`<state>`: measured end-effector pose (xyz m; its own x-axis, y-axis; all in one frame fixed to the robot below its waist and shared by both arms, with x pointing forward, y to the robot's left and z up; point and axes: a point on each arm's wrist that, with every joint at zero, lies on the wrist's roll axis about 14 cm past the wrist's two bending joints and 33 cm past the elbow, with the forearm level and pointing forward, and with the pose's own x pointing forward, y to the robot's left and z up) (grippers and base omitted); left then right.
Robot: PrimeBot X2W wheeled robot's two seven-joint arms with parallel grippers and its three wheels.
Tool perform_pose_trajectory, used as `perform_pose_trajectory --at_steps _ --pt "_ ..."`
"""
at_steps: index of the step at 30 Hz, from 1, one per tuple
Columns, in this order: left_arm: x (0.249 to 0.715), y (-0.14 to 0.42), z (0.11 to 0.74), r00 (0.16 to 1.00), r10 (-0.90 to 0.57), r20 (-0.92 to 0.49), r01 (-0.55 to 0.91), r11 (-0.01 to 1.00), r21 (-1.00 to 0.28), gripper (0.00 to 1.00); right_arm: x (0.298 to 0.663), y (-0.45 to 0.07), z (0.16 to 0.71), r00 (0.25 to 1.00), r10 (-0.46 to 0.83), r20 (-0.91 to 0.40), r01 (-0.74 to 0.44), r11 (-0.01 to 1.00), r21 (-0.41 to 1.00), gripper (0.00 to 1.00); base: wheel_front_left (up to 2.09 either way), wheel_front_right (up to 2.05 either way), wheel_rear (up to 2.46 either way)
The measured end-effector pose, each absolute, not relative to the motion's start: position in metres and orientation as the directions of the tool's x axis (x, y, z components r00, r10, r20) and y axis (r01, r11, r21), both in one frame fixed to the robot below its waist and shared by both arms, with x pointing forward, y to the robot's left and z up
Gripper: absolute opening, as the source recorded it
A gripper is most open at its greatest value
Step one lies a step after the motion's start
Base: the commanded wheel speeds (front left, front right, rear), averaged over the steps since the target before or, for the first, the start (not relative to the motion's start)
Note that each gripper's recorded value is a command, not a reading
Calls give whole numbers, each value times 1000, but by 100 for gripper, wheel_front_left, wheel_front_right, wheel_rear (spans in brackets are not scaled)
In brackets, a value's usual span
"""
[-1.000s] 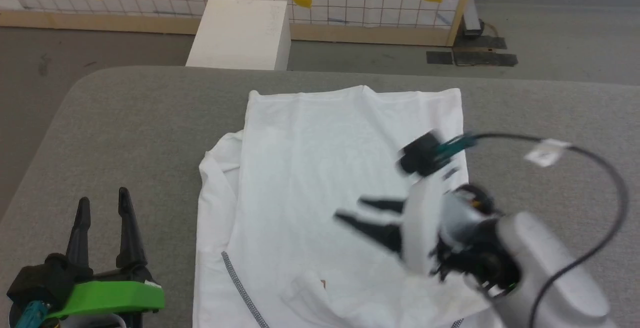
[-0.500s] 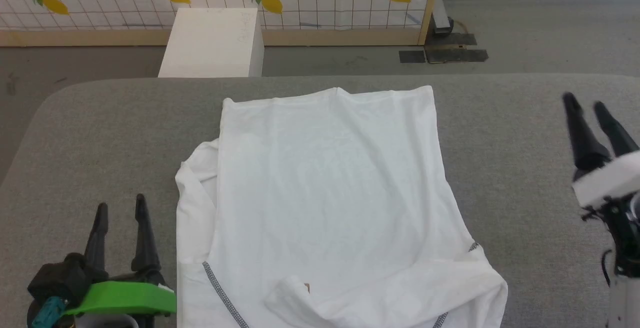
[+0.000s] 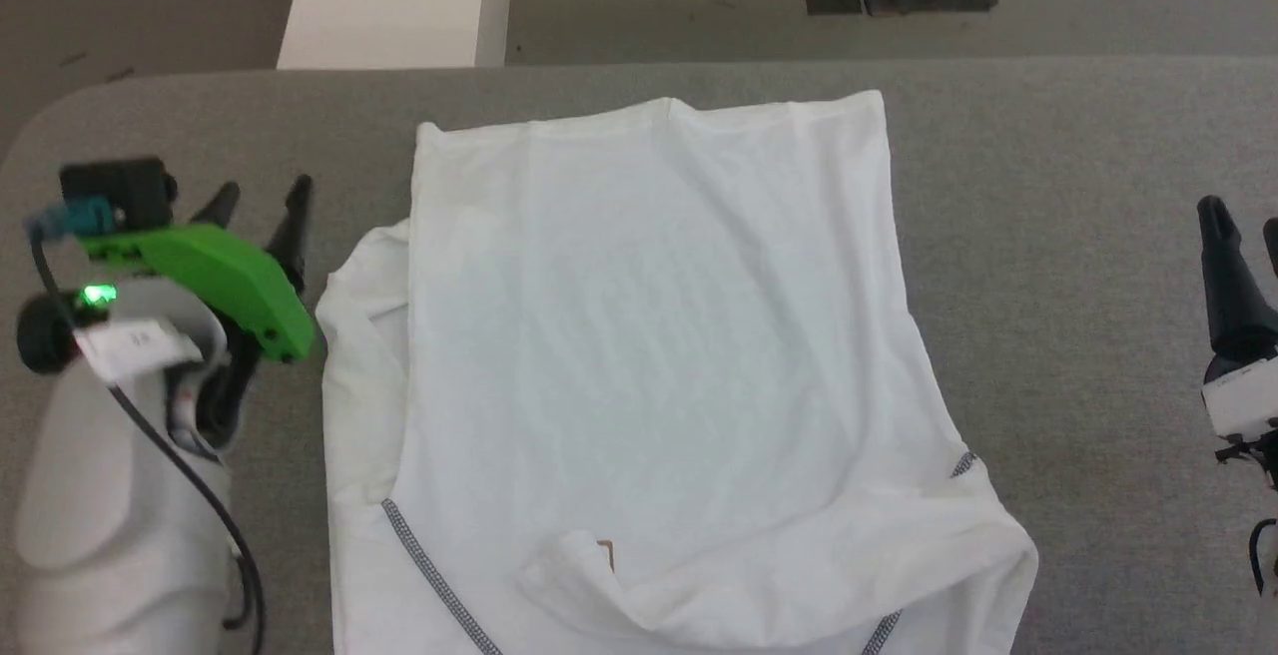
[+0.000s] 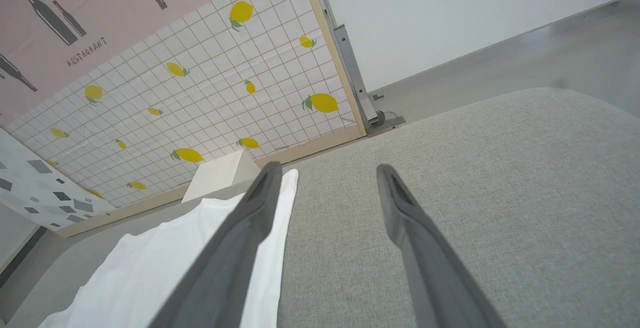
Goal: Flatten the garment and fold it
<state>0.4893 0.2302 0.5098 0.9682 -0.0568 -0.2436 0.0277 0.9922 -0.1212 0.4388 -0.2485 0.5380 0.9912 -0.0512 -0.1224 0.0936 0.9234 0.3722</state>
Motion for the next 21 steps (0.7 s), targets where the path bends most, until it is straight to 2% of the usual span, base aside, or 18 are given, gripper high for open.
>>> perform_pose_trajectory --at_steps 5,11,17,21 --pt "521 242 484 856 -75 -512 24 994 -106 100 453 -244 523 987 -38 -154 93 926 366 100 0 0 0" --pt "528 228 436 654 -97 -750 124 992 -20 100 460 -251 494 974 -54 -219 132 924 359 100 0 0 0" --pt "521 224 393 515 -91 -852 162 987 -7 100 464 -257 476 965 -70 -254 160 923 351 100 0 0 0" --pt "523 216 380 486 -119 -866 173 984 -38 100 465 -262 468 961 -87 -263 177 922 345 100 0 0 0"
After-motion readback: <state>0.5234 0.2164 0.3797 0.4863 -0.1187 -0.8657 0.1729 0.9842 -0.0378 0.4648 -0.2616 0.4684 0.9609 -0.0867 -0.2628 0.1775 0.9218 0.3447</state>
